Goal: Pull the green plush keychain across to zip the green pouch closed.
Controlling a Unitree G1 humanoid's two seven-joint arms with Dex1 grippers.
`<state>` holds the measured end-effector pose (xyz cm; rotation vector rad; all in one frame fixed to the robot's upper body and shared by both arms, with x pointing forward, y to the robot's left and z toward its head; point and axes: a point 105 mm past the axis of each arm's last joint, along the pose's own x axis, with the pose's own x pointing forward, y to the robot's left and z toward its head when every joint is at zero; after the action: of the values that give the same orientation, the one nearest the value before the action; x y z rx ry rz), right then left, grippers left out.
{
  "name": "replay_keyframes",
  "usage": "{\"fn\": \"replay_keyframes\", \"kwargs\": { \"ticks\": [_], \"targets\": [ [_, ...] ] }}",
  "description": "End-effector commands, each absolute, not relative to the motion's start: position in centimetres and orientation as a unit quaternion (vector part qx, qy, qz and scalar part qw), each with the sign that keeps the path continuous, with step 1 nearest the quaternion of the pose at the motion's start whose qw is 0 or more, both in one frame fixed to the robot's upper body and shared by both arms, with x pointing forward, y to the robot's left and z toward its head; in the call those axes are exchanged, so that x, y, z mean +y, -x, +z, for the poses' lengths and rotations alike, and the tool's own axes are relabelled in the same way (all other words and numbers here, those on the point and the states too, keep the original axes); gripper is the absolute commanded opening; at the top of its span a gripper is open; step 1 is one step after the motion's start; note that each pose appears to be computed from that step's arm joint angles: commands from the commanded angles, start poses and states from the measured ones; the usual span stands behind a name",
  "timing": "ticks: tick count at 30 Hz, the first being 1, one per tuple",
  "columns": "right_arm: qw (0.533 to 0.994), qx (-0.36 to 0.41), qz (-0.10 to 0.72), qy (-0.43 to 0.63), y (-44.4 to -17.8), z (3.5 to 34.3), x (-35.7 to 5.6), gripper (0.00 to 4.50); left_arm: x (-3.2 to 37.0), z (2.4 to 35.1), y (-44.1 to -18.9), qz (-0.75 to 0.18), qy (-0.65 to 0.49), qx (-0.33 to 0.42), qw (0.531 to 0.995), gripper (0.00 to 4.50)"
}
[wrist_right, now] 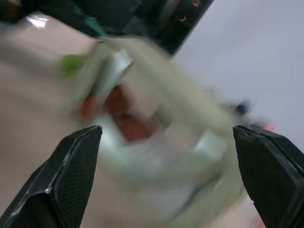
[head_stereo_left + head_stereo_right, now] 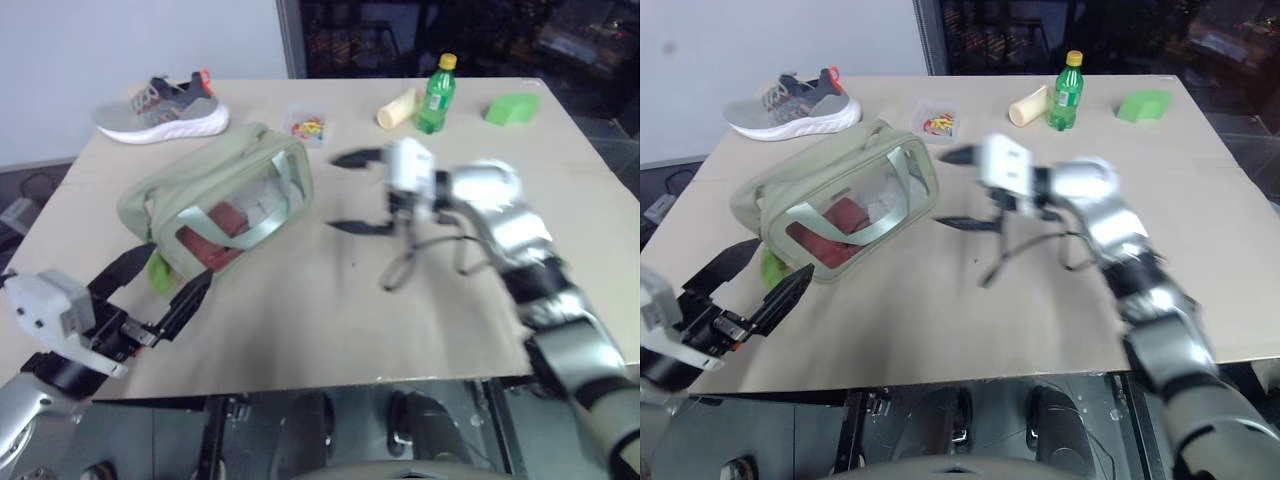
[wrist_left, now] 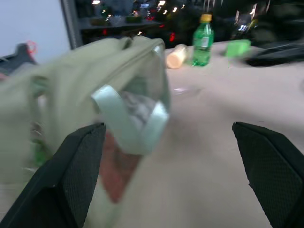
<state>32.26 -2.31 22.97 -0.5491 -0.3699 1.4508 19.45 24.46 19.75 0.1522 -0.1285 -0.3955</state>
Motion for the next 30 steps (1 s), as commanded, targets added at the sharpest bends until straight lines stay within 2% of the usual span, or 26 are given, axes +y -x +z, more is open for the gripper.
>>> {"fn": "replay_keyframes", "kwargs": {
  "ticks": [1,5,8,12,18,22,30],
  "targets": [
    [0.716,-0.137,0.656,0.197,-28.3,24.8,-6.6,4.47,24.0,22.3,-20.1,-0.205,-0.124,-0.069,0.968,4.42],
    [0.758,-0.133,0.611,0.187,-26.7,26.1,-9.5,4.47,24.2,24.7,-21.3,-0.223,-0.151,-0.040,0.962,4.42],
    [0.764,-0.133,0.606,0.177,-25.8,26.7,-9.5,4.47,24.5,26.8,-22.7,-0.244,-0.168,-0.021,0.955,4.42],
    [0.767,-0.142,0.597,0.188,-25.7,26.6,-9.3,4.47,25.8,28.4,-25.3,-0.208,-0.219,0.009,0.953,4.42],
    [0.775,-0.163,0.582,0.183,-25.7,26.8,-8.2,4.47,27.4,28.8,-28.1,-0.168,-0.249,0.066,0.951,4.42],
    [0.778,-0.163,0.577,0.187,-25.5,26.6,-7.9,4.47,26.4,28.0,-29.6,-0.184,-0.266,0.087,0.942,4.42],
    [0.772,-0.160,0.583,0.197,-23.9,26.5,-8.8,4.47,24.4,27.7,-30.4,-0.221,-0.313,0.096,0.919,4.42]
  ]
}}
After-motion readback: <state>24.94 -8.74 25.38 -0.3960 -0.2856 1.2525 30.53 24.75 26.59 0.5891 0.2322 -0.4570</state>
